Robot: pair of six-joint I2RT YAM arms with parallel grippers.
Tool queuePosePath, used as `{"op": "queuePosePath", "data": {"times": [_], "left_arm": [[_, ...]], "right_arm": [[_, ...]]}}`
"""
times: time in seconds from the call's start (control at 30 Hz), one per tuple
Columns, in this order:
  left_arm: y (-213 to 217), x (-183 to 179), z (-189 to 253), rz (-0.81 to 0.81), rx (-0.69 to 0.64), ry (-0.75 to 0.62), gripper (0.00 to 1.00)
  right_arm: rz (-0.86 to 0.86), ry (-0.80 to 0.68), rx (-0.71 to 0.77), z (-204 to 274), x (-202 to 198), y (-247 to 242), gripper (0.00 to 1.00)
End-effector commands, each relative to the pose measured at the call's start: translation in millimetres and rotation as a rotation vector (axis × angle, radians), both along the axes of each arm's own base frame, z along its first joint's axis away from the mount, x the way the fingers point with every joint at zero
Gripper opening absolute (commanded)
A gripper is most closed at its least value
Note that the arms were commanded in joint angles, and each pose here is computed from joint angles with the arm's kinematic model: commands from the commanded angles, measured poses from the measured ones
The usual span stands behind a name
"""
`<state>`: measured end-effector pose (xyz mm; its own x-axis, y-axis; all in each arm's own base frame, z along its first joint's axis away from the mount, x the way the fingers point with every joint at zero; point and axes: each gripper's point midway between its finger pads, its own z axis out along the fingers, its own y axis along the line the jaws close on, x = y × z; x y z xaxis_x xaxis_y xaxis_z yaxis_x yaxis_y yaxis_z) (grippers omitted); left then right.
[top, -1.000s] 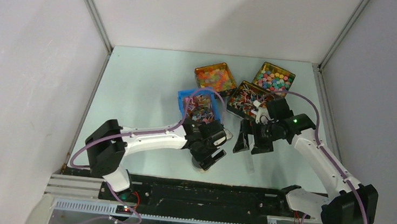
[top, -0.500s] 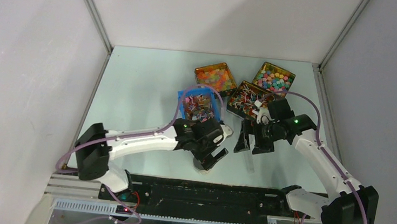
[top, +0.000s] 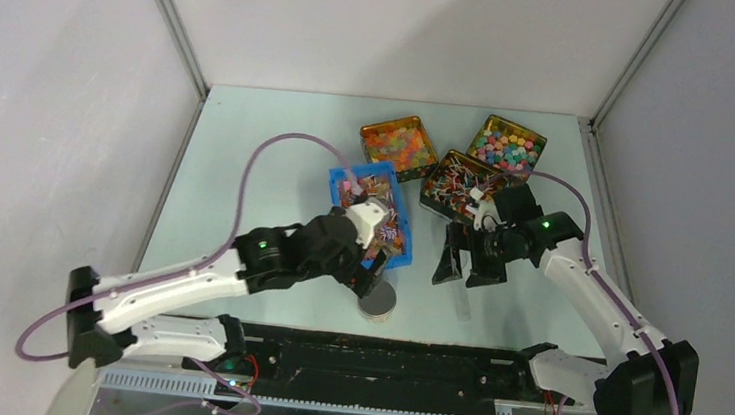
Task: Pack the candies
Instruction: Close the bottle lid on the packing bottle, then move the packing bottle to the center of the board.
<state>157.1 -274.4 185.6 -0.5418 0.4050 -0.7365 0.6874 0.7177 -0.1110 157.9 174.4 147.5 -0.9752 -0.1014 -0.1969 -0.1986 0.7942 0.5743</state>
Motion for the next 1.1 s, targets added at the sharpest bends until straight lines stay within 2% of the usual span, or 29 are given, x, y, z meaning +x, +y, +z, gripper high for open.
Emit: {"op": "queuePosePath", "data": {"times": [0.0,0.13,0.23,0.33,0.5,0.7,0.9,1.0,1.07], "left_arm": [[31,24,26,0.249,-0.144,-0.117,1.0],[64,23,34,0.372,-0.275,-0.146,1.0],[91,22,20,0.518,-0.338,-0.132,1.0],[117,14,11,0.708,-0.482,-0.039,1.0],[125,-4,-12,0.784,-0.61,0.114,1.0],[106,-23,-32,0.723,-0.643,0.27,1.0],[66,-39,-60,0.576,-0.575,0.482,1.0],[50,-46,-72,0.517,-0.564,0.61,0.99],[38,-44,-73,0.487,-0.581,0.648,0.98]], "right_arm": [[0.031,-0.015,0.016,-1,3,9,1.0],[0.083,-0.006,0.015,-6,-3,22,1.0],[0.107,0.0,0.033,-9,-5,33,1.0],[0.115,0.018,0.07,-13,-8,46,1.0],[0.119,0.077,0.148,-18,-15,65,1.0],[0.123,0.129,0.159,-28,-16,73,1.0],[0.101,0.187,0.181,-41,-16,74,1.0],[0.093,0.209,0.194,-48,-16,74,1.0],[0.088,0.228,0.205,-52,-17,75,1.0]]}}
